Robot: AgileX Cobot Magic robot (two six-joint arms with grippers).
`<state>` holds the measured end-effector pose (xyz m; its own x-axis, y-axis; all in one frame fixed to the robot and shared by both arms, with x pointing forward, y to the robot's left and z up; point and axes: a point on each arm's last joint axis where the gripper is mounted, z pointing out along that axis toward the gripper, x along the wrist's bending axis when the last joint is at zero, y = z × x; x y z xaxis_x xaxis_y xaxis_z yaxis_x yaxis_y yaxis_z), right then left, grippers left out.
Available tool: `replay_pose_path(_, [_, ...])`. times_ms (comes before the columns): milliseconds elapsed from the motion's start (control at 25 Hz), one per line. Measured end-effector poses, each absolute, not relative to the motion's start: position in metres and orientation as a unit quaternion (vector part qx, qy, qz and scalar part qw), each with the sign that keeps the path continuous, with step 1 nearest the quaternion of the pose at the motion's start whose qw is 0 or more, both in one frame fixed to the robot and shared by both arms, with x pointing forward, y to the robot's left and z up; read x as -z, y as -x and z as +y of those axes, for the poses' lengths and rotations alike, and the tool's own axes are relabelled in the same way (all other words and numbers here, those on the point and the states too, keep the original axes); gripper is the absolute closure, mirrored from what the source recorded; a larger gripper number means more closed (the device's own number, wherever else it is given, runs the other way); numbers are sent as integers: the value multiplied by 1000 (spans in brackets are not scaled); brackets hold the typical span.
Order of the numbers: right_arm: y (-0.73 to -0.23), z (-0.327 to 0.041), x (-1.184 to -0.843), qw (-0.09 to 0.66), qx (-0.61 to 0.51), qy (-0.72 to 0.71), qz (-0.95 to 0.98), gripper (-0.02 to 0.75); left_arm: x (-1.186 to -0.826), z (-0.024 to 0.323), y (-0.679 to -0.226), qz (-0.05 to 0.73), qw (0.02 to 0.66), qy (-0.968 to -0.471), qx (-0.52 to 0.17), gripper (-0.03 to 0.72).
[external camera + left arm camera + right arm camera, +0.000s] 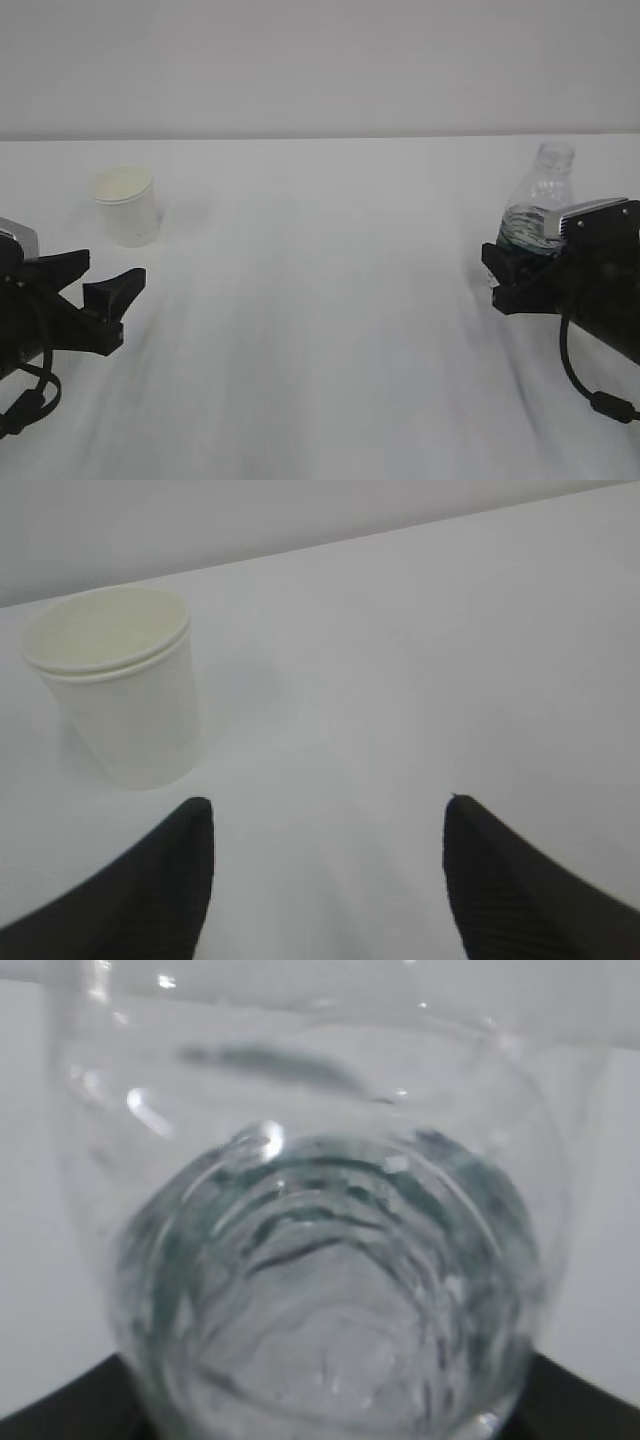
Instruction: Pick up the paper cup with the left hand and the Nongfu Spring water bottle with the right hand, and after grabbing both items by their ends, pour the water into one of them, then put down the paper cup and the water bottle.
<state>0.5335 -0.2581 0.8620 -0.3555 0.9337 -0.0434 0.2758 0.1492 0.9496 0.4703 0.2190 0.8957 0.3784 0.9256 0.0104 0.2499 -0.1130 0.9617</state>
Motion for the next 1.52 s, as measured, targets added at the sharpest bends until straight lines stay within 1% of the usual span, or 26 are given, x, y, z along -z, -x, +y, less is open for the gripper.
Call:
replay_pose_path(600, [-511, -266, -878, 367, -462, -474, 654, 320, -896, 218, -470, 436, 500, -669, -336, 178])
replay_pose_path(760, [-512, -266, -879, 370, -461, -474, 652, 321, -896, 217, -470, 435, 500, -669, -336, 210])
replay_pose_path(920, [-512, -266, -879, 370, -461, -475, 652, 321, -896, 222, -472, 457, 493, -653, -348, 227])
replay_pose_path(1000, [-512, -266, -879, 370, -461, -475, 652, 321, -897, 224, -475, 466, 491, -644, -355, 194])
replay_pose_path(1040, [-512, -266, -879, 370, -461, -475, 652, 321, -898, 223, -476, 465, 493, -643, -356, 165])
replay_pose_path(1080, [-512, -266, -879, 370, -461, -475, 652, 321, -899, 223, -478, 464, 496, -641, -358, 118])
replay_pose_path(1200, [-512, -266, -879, 370, -461, -475, 652, 321, -900, 222, -488, 471, 498, -628, -368, 32])
replay_pose_path(1320, [-512, -266, -879, 370, -461, -475, 652, 321, -895, 220, -503, 482, 494, -619, -375, 5])
replay_pose_path(1520, [-512, -266, -879, 371, -460, -475, 652, 321, -876, 213, -528, 490, 487, -619, -374, -1])
